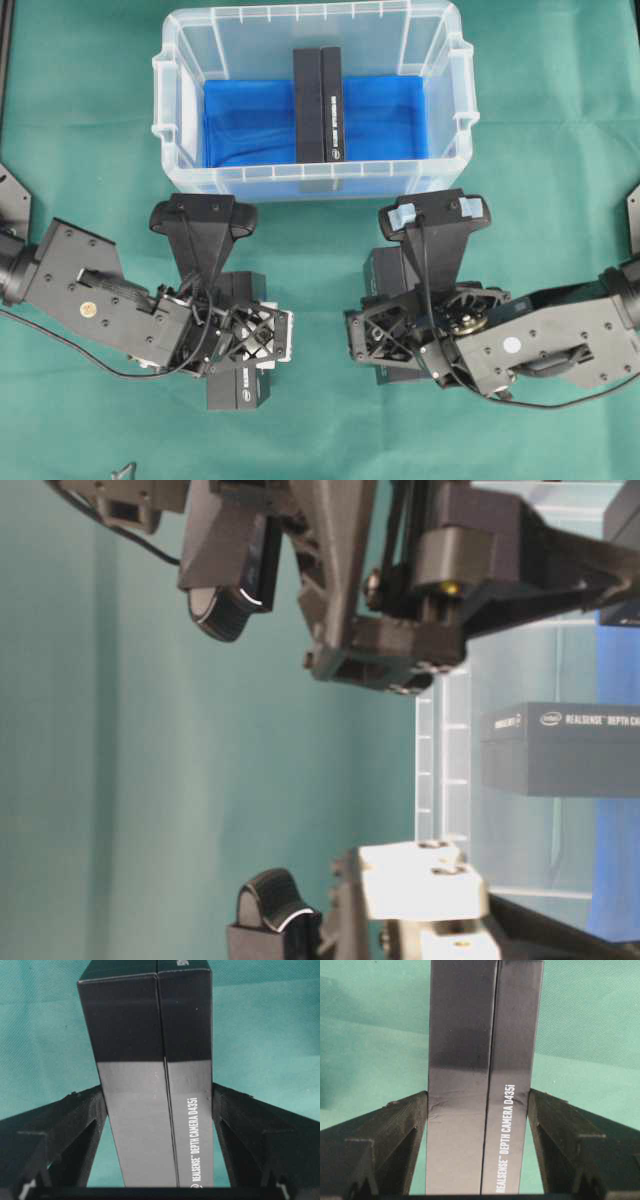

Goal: Take the box out of the case with both arms.
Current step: 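Set both boxes upright on the table and open both grippers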

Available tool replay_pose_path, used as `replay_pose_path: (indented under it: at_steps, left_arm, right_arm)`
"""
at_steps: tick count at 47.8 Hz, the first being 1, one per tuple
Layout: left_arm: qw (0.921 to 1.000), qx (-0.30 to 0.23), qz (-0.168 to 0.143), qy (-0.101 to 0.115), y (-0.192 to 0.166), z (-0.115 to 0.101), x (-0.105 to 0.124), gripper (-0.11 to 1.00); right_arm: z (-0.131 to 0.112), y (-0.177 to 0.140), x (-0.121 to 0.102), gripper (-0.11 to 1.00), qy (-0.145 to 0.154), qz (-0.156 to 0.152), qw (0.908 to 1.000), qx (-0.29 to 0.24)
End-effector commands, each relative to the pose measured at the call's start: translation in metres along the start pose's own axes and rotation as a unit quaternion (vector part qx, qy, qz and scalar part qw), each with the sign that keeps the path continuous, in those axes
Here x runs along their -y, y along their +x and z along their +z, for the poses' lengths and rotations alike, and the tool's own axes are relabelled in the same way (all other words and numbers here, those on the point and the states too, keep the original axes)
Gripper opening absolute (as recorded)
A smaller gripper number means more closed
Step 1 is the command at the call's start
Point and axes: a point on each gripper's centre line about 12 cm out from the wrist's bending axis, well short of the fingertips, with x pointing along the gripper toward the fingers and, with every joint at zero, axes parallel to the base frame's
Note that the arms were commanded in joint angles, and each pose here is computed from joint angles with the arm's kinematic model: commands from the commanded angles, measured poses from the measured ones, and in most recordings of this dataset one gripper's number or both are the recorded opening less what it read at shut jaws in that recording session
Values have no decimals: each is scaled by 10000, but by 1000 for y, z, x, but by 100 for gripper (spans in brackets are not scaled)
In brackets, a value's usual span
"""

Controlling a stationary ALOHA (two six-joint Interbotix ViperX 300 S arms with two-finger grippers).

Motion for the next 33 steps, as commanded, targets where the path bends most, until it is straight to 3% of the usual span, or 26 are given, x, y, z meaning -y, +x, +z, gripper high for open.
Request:
replay_pose_path:
  at_steps: [1, 33]
  left_arm:
    - [9998, -53, -167, -19, -10, 1, 3, 64]
    - [9993, -122, -316, 135, -9, 4, 5, 64]
  right_arm:
    - [1, -12, -2, 67, 22, 175, 9998, -62]
    - [1, -11, -2, 67, -31, 192, 9998, -64]
